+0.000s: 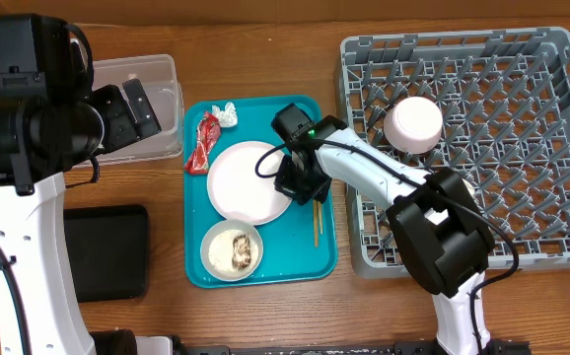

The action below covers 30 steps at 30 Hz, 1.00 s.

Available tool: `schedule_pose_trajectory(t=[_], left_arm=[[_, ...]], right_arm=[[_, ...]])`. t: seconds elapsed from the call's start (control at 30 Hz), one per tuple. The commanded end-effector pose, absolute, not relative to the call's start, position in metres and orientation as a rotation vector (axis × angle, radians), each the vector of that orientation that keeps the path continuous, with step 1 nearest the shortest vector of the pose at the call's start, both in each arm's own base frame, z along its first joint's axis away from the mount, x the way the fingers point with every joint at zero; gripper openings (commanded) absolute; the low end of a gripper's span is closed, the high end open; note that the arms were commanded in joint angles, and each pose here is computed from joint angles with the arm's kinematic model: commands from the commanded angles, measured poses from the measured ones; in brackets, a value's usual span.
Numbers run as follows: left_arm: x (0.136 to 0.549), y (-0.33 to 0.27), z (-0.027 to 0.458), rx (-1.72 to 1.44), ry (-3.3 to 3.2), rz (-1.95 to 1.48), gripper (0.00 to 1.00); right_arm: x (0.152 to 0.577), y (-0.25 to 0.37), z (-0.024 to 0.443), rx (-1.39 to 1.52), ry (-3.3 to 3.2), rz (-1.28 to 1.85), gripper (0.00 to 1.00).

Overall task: Sort waste into correct bins and load items into the dishwasher
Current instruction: 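Grasp the pink plate rim with the right gripper and lift, then carry the pink plate into the dish rack and stand it upright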

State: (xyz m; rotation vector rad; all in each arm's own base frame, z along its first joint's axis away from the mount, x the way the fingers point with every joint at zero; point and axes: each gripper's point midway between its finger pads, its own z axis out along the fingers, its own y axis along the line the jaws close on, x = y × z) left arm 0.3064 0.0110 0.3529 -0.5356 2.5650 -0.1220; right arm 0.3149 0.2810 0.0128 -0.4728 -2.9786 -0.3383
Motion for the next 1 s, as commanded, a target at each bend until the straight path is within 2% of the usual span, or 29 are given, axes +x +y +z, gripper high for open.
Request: schedule_pose_trajectory(t=[0.0, 0.1, 0.33, 0.4, 0.43, 0.57, 0.67, 0.83, 0.97], left_arm=[[0.307, 0.014, 0.354, -0.550, 2.556, -0.108, 1.00], [0.307, 0.014, 0.354, -0.550, 2.556, -0.108, 1.00], [0.307, 0.014, 0.354, -0.550, 2.556, -0.108, 1.00], [0.307, 0.014, 0.354, -0.550, 2.556, -0.108, 1.00], [0.307, 0.014, 0.354, -0.550, 2.556, -0.108, 1.00], [0.307, 0.014, 0.354, -0.550, 2.556, -0.108, 1.00], [0.307, 0.014, 0.354, -0.550, 2.556, -0.108, 1.00], [0.307, 0.014, 0.354, -0.550, 2.556, -0.108, 1.00], [0.307, 0.014, 0.354, -0.550, 2.556, -0.108, 1.00]], right_arm=[[0.326, 0.275, 0.031, -0.443, -3.058, -0.335, 0.04], [0.333, 0.269, 0.050, -0.417, -3.138, -0.329, 0.04], [0.362, 0.238, 0.134, -0.425, -3.467, -0.291, 0.04], [0.370, 0.220, 0.163, -0.465, -3.575, -0.238, 0.04], [0.377, 0.199, 0.190, -0.536, -3.671, -0.178, 0.04], [0.388, 0.124, 0.247, -0.778, -3.819, 0.072, 0.04], [0.393, 0.067, 0.261, -0.921, -3.811, 0.308, 0.04], [0.390, -0.036, 0.258, -1.280, -3.595, 0.740, 0.04], [0.378, -0.095, 0.248, -1.471, -3.410, 0.872, 0.04]])
